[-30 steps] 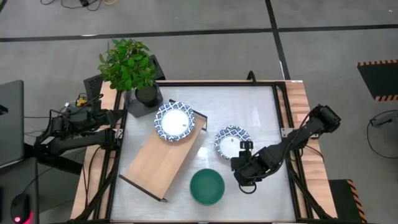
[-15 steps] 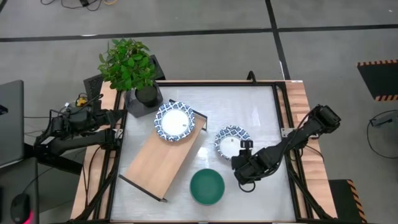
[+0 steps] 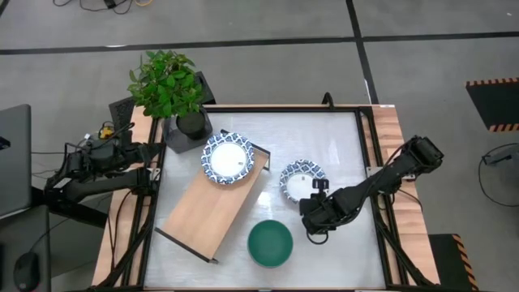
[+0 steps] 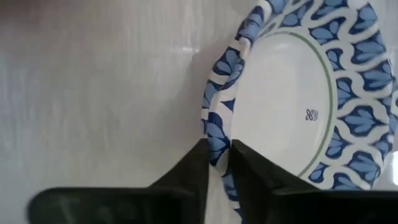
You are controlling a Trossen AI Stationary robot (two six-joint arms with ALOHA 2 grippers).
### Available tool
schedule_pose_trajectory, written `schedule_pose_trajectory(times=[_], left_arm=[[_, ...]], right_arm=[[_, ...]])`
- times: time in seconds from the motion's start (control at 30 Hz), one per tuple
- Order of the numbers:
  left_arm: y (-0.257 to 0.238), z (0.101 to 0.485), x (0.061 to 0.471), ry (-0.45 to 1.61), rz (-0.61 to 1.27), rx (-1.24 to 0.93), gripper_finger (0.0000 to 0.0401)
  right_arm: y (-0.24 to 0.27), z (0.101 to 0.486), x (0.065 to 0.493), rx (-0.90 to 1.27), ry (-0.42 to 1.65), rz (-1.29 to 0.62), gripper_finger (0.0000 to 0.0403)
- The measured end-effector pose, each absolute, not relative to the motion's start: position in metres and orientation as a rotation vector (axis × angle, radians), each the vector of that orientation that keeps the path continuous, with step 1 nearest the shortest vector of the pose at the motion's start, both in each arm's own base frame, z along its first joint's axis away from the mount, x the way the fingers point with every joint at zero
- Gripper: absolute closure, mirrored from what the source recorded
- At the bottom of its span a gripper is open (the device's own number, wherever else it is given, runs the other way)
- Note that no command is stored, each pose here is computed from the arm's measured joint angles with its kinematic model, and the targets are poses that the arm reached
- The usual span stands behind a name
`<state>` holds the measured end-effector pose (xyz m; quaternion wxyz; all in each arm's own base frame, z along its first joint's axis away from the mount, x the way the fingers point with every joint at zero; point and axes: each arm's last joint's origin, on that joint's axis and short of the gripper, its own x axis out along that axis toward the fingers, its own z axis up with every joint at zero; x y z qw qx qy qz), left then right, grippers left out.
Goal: Place and stack bowls onto a shelf
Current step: Stack the white patterned bowl on the white patterned bowl on the shelf
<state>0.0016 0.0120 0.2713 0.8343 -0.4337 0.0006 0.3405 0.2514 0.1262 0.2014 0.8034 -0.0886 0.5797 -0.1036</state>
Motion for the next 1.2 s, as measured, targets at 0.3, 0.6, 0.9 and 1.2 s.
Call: schedule_pose_trajectory(times=[0.3, 0.6, 0.9, 1.2], left_arm=[[0.012, 0.271, 0.002, 0.002, 0.721, -0.919, 0.0159], [0.012, 0.271, 0.002, 0.003, 0.721, -0.916, 0.0159], [0.012, 0.271, 0.001, -0.003, 0.736, -0.903, 0.0159], [0.012, 0.271, 0.001, -0.008, 0.740, -0.911, 0.0159]], right_arm=[[0.127, 0.202, 0.251, -0.189, 1.243, -0.218, 0.0384], [0.126, 0.233, 0.253, -0.271, 1.253, -0.284, 0.0384], [0.117, 0.291, 0.260, -0.394, 1.173, -0.410, 0.0384], [0.085, 0.349, 0.279, -0.526, 0.992, -0.571, 0.0384]])
